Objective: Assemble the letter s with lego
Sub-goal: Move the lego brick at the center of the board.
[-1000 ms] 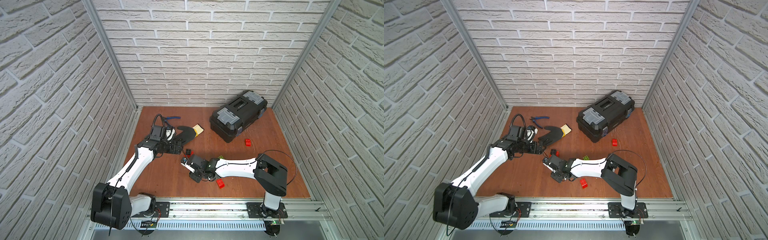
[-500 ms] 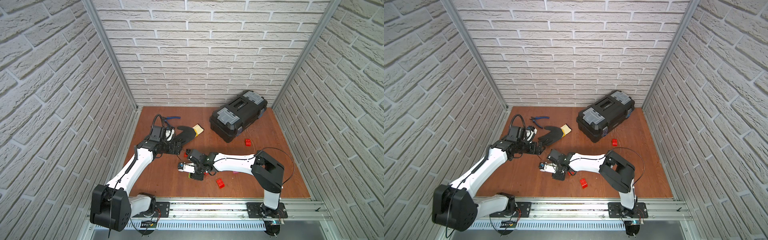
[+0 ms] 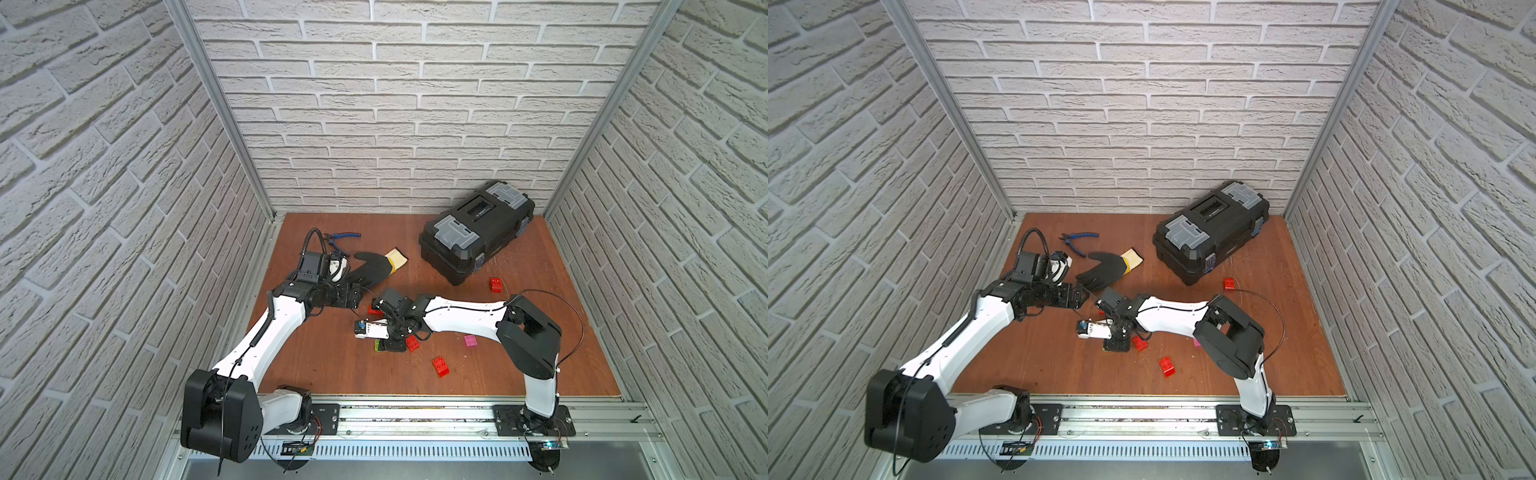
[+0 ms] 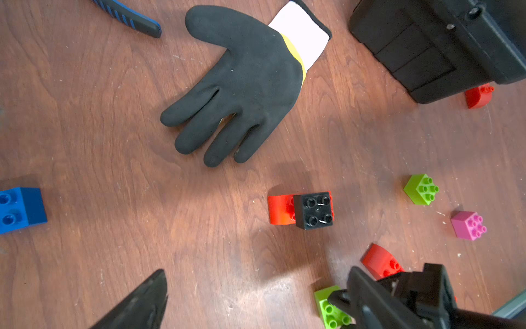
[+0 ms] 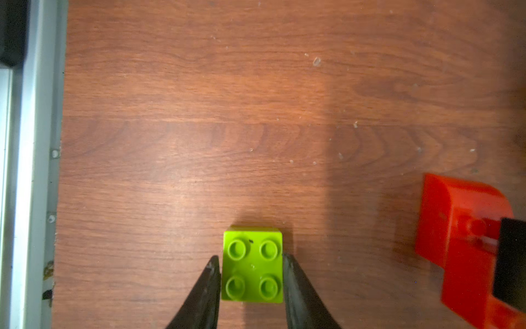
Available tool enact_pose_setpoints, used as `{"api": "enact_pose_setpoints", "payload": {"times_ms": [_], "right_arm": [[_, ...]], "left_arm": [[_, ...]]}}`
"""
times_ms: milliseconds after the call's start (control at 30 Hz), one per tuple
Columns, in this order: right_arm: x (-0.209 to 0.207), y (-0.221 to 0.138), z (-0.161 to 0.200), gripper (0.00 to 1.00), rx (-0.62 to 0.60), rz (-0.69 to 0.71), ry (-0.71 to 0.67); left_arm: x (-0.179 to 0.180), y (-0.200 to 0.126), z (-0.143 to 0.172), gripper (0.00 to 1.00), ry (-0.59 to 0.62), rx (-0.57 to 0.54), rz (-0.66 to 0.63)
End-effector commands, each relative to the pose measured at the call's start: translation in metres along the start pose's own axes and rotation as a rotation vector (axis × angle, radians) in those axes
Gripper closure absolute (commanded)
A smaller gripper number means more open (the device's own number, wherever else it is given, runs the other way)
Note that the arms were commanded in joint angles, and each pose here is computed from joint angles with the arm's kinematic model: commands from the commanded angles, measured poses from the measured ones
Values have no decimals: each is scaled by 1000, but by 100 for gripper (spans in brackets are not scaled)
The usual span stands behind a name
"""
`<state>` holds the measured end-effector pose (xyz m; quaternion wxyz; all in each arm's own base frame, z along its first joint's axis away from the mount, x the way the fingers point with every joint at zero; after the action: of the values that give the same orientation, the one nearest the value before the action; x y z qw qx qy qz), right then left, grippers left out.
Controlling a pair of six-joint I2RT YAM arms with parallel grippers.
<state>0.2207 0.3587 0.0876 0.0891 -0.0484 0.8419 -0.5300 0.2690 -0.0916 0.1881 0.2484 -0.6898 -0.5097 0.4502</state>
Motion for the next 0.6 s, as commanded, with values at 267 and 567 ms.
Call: {"api": "enact_pose_setpoints", "payload": {"times_ms": [267,567], "right_arm": [[-2,4,-4,59,-4,-5,19],[-2,-38,-6,35,-50,61,71]], "left_arm": [[1,-2,0,2,13,3,5],[-1,-2,-1,2,11,3,20]]}}
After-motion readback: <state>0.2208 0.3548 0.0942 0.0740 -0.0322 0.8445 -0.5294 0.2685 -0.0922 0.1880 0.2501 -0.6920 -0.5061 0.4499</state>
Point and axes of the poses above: each gripper's point midway between its finger pads, its own y axis out along the fingers, its own x axis along the line the jaws close on, z = x × y, the point moved 6 cm from there along -y, back along the fingers, and after that the axes turned 13 degrees about -y, right-handed, at the moved point
